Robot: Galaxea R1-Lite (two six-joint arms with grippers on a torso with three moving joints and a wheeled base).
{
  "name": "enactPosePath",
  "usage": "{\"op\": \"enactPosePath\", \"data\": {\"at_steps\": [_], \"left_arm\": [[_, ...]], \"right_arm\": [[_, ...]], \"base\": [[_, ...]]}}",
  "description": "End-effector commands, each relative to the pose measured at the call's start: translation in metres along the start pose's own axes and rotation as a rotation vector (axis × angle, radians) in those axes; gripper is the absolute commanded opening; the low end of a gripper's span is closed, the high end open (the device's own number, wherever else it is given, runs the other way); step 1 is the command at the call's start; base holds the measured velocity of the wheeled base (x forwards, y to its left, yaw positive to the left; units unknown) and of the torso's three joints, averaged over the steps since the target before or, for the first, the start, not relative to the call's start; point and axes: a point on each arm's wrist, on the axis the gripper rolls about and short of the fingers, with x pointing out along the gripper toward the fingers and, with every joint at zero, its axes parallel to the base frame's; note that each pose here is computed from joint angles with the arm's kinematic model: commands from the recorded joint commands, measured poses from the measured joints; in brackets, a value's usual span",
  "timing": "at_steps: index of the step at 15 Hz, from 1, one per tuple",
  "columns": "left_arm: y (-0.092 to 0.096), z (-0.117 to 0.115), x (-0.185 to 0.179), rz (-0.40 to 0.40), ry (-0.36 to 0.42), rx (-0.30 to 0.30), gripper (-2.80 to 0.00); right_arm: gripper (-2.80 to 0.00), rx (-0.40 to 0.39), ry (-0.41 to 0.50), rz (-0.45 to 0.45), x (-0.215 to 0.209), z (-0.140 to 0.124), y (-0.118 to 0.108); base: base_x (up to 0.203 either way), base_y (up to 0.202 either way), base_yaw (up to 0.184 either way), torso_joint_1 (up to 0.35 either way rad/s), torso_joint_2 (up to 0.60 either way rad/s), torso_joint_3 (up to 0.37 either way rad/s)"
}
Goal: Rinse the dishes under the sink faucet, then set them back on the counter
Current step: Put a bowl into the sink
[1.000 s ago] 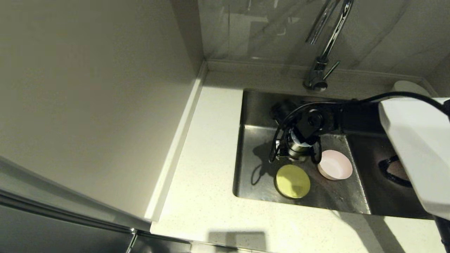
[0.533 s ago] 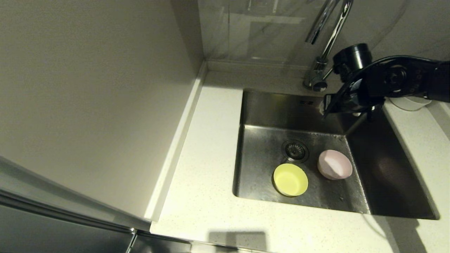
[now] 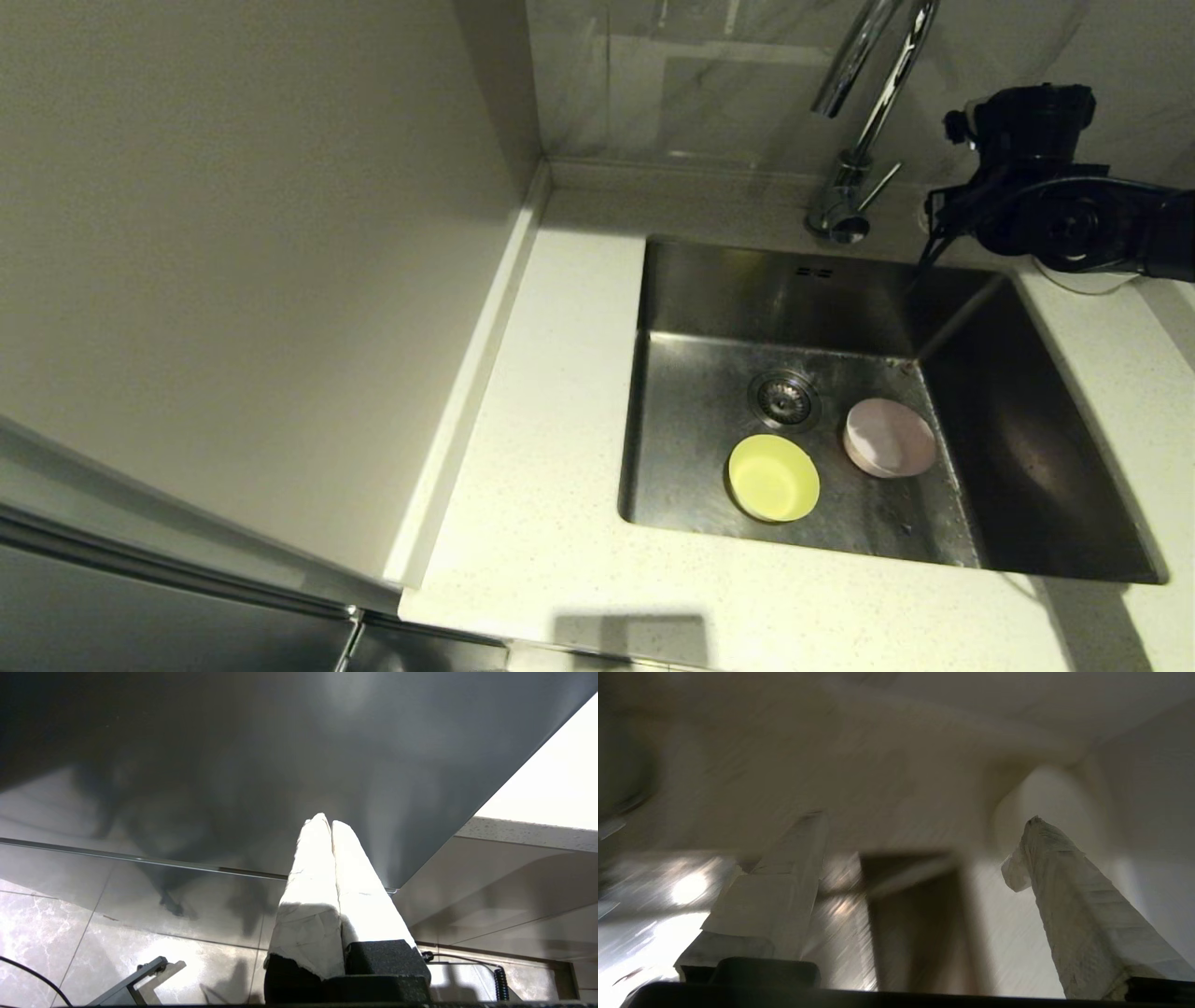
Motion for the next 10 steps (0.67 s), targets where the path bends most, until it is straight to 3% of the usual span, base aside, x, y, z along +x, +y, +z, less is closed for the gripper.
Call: {"op": "enactPosePath", "data": {"at_steps": [1,7,10], "left_arm": [[0.000,0.000,0.000,0.001,-0.002,-0.001,-2.80],[0.000,0.000,0.000,0.001,-0.002,-0.001,-2.80],[0.000,0.000,0.000,0.001,-0.002,-0.001,-2.80]], "right_arm": [[0.00,-0.045,-0.015,-0.065,0.023,-0.014,-0.005],[0.00,-0.048,0.030,-0.198,0.055,-0.034,-0.055],[0.00,-0.059,0.063,-0.202,0.059,-0.040,-0.059]], "base": [[0.000,0.000,0.000,0.000,0.00,0.000],[0.000,0.000,0.000,0.000,0.00,0.000],[0.000,0.000,0.000,0.000,0.00,0.000]]}}
